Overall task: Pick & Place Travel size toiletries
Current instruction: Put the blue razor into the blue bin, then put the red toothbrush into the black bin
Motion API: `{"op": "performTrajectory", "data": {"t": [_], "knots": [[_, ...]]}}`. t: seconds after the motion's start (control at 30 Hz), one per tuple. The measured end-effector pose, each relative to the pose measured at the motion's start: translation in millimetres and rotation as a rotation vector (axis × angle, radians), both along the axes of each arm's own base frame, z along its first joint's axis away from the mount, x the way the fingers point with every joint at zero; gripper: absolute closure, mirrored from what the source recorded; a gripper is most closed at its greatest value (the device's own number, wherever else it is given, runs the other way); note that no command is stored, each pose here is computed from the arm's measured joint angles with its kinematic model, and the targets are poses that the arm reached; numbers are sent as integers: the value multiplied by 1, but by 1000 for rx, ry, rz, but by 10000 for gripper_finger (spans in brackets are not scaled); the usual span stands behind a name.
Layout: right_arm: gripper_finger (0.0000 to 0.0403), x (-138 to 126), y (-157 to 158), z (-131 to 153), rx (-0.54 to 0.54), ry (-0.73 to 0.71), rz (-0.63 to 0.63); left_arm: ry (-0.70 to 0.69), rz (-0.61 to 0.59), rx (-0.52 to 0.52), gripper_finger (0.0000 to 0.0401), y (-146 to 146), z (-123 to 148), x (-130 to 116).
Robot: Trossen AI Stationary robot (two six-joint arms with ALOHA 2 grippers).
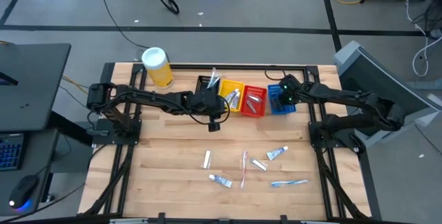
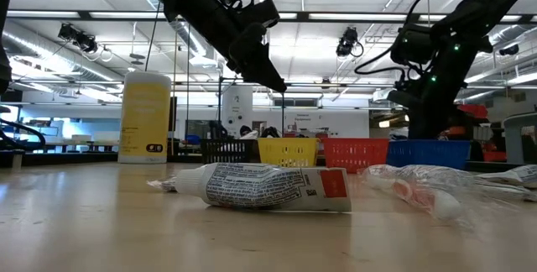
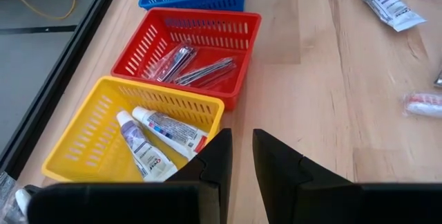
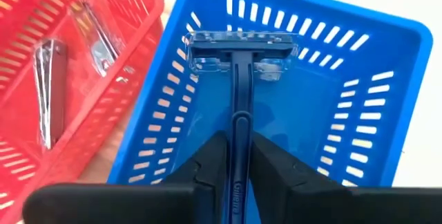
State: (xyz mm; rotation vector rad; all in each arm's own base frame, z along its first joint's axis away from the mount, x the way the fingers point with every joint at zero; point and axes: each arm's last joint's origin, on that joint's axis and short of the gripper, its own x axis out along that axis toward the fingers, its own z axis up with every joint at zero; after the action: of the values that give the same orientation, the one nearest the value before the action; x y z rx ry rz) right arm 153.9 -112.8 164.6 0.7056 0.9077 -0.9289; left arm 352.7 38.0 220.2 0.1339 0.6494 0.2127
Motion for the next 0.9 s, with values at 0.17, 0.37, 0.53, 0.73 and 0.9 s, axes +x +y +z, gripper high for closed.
{"op": "performTrajectory", "data": {"t": [0.17,0.37,0.53,0.73,0.9], "knots": [[330,-1,-1,0,-31,23,-7,0,-1,0,334,0,0,0],[328,0,-1,0,-45,36,34,0,-1,0,334,0,0,0],[328,3,-2,2,-76,13,62,0,-1,0,334,0,0,0],[327,15,2,7,-151,-42,164,0,-1,-1,334,0,0,0],[327,29,10,12,-221,-106,264,0,0,0,334,0,0,0]]}}
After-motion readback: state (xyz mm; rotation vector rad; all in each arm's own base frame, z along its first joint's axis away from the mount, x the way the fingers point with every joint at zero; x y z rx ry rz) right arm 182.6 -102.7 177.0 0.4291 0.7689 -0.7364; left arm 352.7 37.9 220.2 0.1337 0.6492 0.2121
